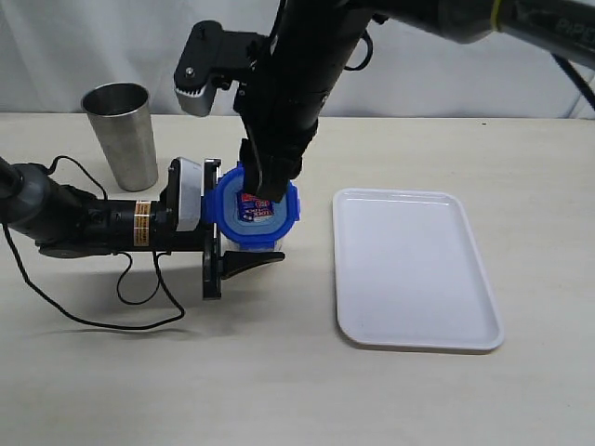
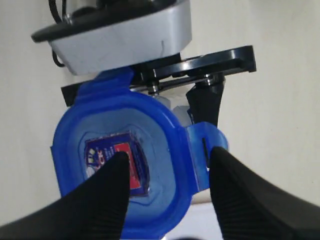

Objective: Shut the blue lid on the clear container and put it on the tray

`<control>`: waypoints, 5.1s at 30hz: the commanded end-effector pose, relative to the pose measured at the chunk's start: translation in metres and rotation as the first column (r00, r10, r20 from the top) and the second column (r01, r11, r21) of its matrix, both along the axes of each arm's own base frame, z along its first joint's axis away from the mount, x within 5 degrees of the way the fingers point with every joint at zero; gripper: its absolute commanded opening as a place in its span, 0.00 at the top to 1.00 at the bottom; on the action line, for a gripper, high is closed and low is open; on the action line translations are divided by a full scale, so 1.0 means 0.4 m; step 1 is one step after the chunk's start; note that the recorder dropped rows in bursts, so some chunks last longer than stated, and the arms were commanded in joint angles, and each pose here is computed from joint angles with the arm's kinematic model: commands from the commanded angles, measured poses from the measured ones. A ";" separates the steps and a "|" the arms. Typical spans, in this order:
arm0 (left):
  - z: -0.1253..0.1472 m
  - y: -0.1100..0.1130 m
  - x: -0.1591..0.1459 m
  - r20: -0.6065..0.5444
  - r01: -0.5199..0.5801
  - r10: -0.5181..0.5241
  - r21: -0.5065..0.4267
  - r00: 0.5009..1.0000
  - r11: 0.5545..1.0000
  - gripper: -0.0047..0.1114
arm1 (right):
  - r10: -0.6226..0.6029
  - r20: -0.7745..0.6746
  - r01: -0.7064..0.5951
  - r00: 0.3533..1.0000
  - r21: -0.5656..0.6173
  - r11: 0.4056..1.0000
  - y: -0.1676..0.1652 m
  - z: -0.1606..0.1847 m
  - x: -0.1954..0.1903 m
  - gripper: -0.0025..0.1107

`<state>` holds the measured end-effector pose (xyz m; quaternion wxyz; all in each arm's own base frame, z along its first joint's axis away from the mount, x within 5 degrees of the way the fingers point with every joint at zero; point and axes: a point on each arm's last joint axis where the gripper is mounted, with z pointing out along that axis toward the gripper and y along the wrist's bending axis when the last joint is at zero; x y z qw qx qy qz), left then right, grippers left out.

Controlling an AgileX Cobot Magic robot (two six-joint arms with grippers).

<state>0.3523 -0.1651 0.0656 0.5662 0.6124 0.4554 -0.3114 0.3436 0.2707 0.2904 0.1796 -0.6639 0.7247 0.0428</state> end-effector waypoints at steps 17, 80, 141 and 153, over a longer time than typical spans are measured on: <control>-0.022 0.003 -0.009 -0.020 0.015 -0.014 0.065 1.000 0.998 0.96 | 0.059 -0.019 -0.062 0.998 -0.154 0.986 0.052 -0.084 -0.016 0.64; -0.022 0.005 -0.008 -0.074 0.000 0.004 0.057 0.997 0.998 0.96 | -0.074 -0.061 0.065 0.995 -0.143 0.988 -0.040 -0.072 -0.001 0.49; -0.022 0.005 -0.009 -0.097 -0.001 0.006 0.055 0.995 0.998 0.96 | -0.026 -0.211 0.004 0.977 -0.103 0.995 0.001 -0.178 0.005 0.69; -0.022 0.005 -0.008 -0.097 -0.003 0.008 0.054 0.995 0.999 0.96 | -0.042 -0.281 0.007 0.959 -0.125 0.992 -0.008 -0.223 -0.016 0.71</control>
